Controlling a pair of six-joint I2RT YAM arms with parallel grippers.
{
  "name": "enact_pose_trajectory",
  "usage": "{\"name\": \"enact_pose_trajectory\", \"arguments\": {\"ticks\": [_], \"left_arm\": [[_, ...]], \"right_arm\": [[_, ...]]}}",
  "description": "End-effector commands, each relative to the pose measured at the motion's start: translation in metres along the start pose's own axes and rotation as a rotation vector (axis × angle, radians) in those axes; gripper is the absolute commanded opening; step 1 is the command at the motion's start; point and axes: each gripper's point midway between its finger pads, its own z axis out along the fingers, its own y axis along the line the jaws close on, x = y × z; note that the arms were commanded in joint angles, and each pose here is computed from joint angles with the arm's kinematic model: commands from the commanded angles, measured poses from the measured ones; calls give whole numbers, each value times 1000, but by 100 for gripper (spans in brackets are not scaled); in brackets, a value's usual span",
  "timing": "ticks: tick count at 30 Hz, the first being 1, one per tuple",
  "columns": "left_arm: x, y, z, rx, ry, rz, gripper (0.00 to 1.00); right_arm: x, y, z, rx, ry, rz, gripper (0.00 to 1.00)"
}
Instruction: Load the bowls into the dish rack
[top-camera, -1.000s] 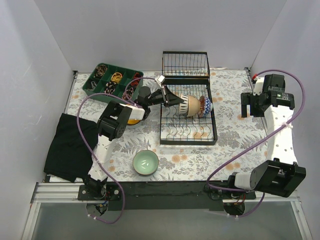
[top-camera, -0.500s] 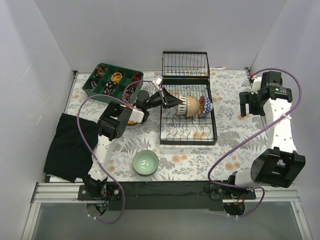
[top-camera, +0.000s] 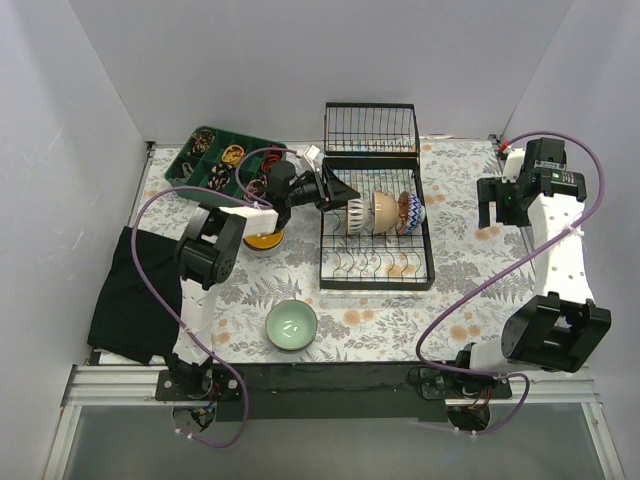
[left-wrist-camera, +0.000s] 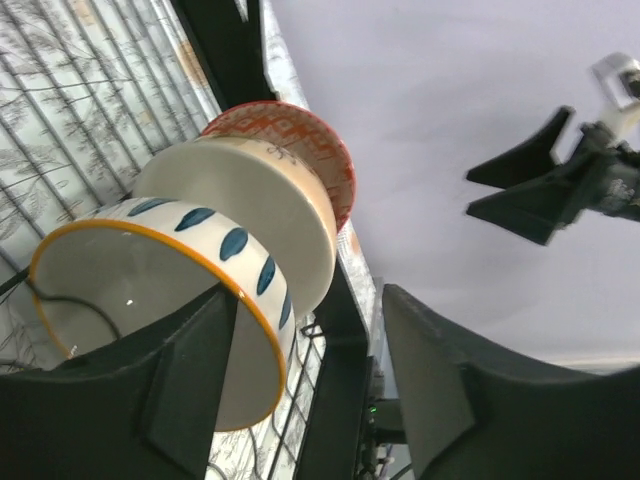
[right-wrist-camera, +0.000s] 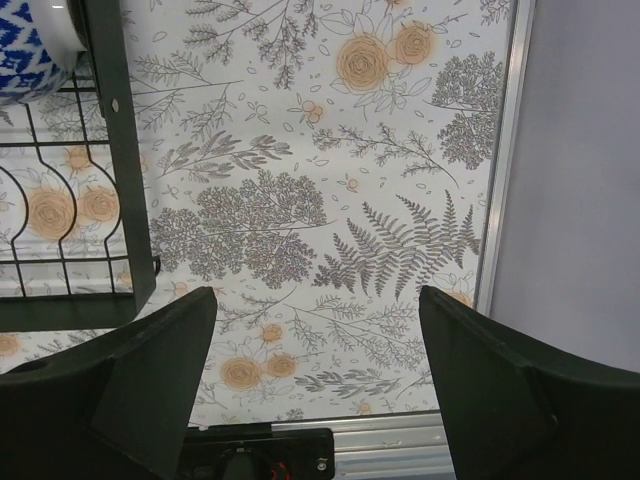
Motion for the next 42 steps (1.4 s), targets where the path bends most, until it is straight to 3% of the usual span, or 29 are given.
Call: {"name": "enact_pose_trajectory", "arguments": {"ticks": [1,3,6,7,11,13,16,18,19,20,22,26,31,38,42], "left_arm": [[-30,-28,-15,-165,-23,209,62],[-31,-16,-25,-265,-4,250,64],[-41,-10,-49,-402,-15,313,77],[-44,-12,-55,-428,-9,335,98],[-46,-13,-87,-518,36,398,98],[-56,-25,-103,-536,52,533,98],[-50,-55,-130,-538,126,770,94],[-28,-78,-151,-508,208,873,85],[-14,-87,-157,-433,290,1003,82],[14,-84,-172,-416,381,1003,79],[49,-112,-191,-297,472,1146,73],[130,-106,-237,-177,762,1356,66],[203,-98,-262,-79,935,1365,51],[280,-95,-270,8,1101,1319,47],[284,-84,-266,-23,1104,1303,46]], "right_arm": [[-23,7,-10,-46,-78,19,90],[-23,9,-10,-60,-81,21,90],[-28,13,-13,-84,-93,20,90],[-29,15,-13,-93,-96,18,91],[-36,19,-16,-124,-119,9,91],[-41,22,-22,-141,-143,0,91],[-47,25,-31,-160,-186,-46,91],[-40,26,-32,-161,-194,-79,90],[-40,23,-32,-145,-211,-118,90],[-36,22,-30,-136,-209,-133,90],[-25,19,-26,-105,-215,-157,90],[-13,23,-25,-108,-237,-176,90],[3,31,-25,-127,-253,-182,90],[13,32,-29,-117,-265,-219,90],[13,31,-34,-109,-279,-227,90]]}}
